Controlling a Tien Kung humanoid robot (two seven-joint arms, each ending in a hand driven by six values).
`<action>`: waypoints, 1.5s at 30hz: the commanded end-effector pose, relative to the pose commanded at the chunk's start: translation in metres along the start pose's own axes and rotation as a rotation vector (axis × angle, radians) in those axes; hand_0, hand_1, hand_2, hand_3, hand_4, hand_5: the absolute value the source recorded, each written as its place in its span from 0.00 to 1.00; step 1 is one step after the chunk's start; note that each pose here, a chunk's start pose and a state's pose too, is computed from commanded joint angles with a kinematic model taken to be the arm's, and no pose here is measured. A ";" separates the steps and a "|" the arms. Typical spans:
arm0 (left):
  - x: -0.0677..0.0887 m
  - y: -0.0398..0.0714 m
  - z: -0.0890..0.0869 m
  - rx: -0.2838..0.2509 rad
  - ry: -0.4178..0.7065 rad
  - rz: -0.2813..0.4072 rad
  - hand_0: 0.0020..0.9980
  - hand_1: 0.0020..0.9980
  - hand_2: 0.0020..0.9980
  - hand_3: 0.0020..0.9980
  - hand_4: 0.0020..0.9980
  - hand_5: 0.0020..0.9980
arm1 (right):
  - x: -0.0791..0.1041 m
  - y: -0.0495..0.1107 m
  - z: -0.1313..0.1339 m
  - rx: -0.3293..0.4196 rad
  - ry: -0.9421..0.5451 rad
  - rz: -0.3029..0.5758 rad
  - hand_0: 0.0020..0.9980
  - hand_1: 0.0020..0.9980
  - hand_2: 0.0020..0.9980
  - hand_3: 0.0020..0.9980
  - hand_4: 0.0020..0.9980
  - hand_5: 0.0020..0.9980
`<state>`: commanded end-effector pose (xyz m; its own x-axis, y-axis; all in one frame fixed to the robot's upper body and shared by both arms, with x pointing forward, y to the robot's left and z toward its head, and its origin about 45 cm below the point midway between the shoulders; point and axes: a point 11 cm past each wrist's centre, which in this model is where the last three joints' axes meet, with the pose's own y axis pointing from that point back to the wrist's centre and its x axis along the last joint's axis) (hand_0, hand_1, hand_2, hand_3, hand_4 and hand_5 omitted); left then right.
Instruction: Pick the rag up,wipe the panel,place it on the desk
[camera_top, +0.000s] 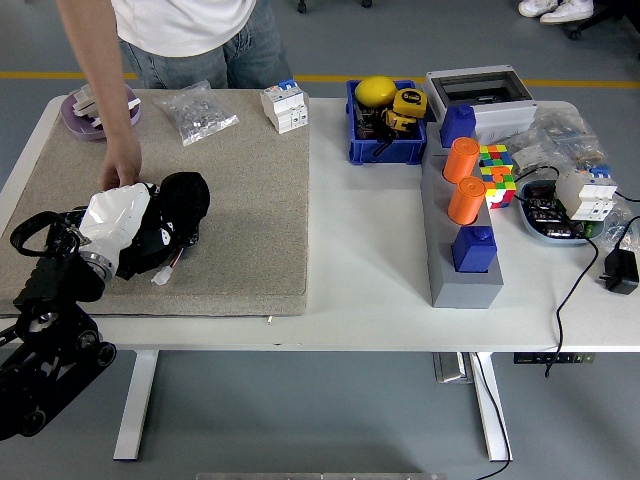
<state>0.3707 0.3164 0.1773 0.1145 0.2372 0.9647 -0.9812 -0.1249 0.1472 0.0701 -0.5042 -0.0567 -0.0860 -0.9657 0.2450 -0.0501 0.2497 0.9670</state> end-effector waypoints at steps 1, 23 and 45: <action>0.001 0.000 -0.003 0.008 -0.002 0.003 0.18 0.12 0.54 0.47 0.14 0.00 | 0.000 0.000 0.000 0.000 0.001 0.000 0.73 0.58 0.72 0.76 1.00 0.61; 0.010 -0.003 -0.079 0.192 -0.068 0.028 0.18 0.12 0.53 0.47 0.15 0.00 | 0.000 0.000 -0.001 0.004 -0.002 -0.001 0.73 0.58 0.72 0.76 1.00 0.60; 0.029 0.004 -0.139 0.332 -0.102 0.069 0.18 0.12 0.53 0.47 0.15 0.00 | 0.000 0.001 -0.002 0.008 -0.007 -0.002 0.73 0.58 0.72 0.76 1.00 0.60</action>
<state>0.3485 0.4566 0.1755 0.0808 0.1221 0.9892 -0.8851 -0.4476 0.1276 0.0725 -0.5042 -0.0559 -0.0928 -0.9657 0.2425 -0.0585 0.2484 0.9669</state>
